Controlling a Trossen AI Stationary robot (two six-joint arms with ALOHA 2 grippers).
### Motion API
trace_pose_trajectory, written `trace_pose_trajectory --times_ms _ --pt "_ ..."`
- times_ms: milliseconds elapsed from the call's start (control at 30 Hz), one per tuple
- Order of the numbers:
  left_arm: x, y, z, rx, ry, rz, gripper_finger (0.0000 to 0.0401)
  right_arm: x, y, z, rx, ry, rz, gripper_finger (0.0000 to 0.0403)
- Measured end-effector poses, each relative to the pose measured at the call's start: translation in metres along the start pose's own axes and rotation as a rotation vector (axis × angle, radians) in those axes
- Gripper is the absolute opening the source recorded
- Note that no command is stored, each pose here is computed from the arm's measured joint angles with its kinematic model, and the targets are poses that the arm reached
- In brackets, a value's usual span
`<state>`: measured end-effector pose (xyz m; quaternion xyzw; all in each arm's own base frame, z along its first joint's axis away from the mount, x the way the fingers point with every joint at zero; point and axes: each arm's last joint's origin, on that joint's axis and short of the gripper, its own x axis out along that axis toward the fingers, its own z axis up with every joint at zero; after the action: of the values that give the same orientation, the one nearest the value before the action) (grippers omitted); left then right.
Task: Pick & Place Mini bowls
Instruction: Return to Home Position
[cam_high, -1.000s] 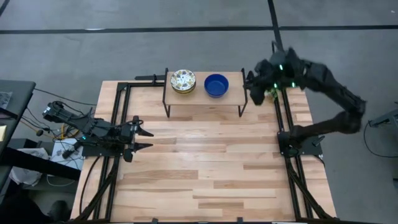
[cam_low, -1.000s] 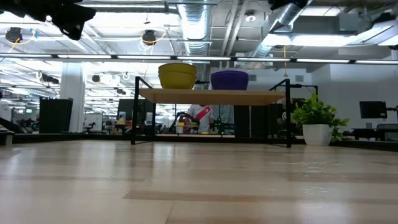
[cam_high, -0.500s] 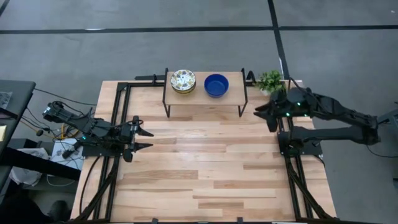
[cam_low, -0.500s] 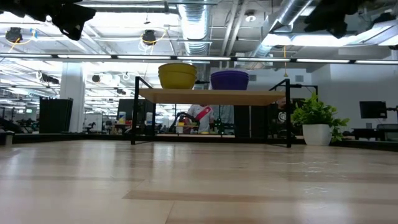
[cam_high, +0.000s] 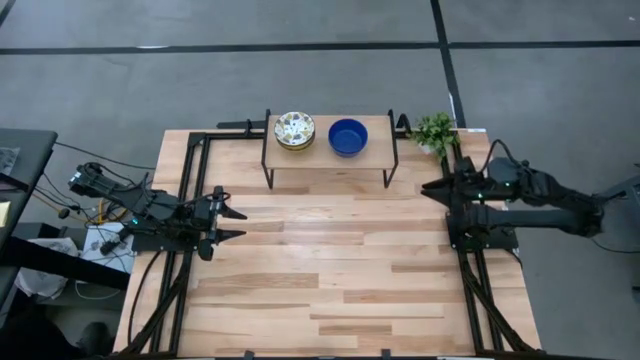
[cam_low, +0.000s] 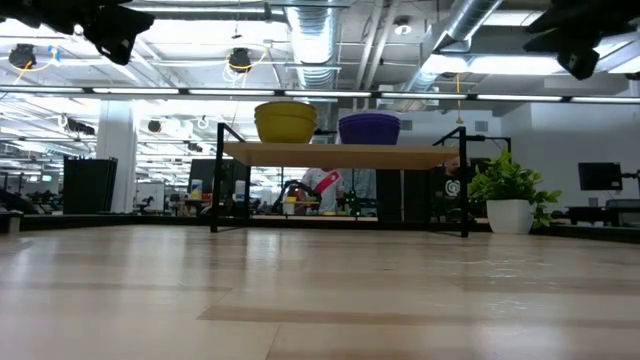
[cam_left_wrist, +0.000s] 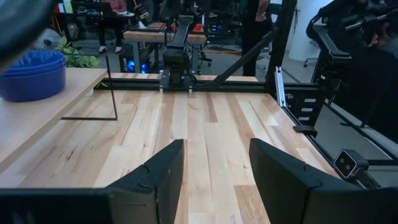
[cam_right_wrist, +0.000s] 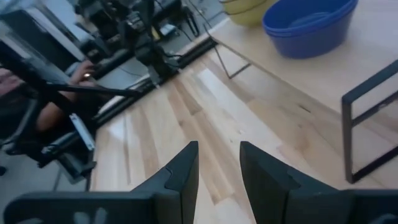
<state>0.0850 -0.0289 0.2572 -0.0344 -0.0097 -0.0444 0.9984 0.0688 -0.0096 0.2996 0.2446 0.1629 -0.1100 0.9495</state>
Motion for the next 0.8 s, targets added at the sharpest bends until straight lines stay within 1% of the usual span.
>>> trace_pose_trajectory --times_ms 133,300,400,500,567,667,767,800 --pt "0.0 0.0 0.001 0.001 -0.005 0.0 0.0181 -0.006 -0.003 -0.009 -0.012 -0.038 0.04 0.0107" --pt "-0.006 0.002 0.015 -0.016 -0.053 0.016 0.0181 -0.027 -0.008 -0.014 -0.034 -0.156 0.017 0.0107" --pt "-0.009 0.002 0.024 -0.026 -0.079 0.018 0.0181 -0.04 -0.011 -0.017 -0.036 -0.222 0.048 0.0107" --pt "-0.009 0.002 0.025 -0.025 -0.077 0.019 0.0181 -0.049 -0.013 -0.022 -0.03 -0.269 0.077 0.0107" --pt "-0.007 0.002 0.021 -0.022 -0.068 0.019 0.0181 -0.045 -0.016 -0.027 -0.028 -0.273 0.08 0.0107" --pt "-0.004 0.001 0.011 -0.012 -0.04 0.01 0.0181 -0.031 -0.019 -0.034 -0.015 -0.223 0.058 0.0107" --pt "-0.002 0.001 0.006 -0.014 -0.044 0.006 0.0181 -0.008 -0.024 -0.045 -0.015 -0.185 0.046 0.0107" --pt "-0.001 0.0 0.005 -0.02 -0.056 0.005 0.0181 -0.002 -0.025 -0.048 -0.015 -0.193 0.051 0.0107"
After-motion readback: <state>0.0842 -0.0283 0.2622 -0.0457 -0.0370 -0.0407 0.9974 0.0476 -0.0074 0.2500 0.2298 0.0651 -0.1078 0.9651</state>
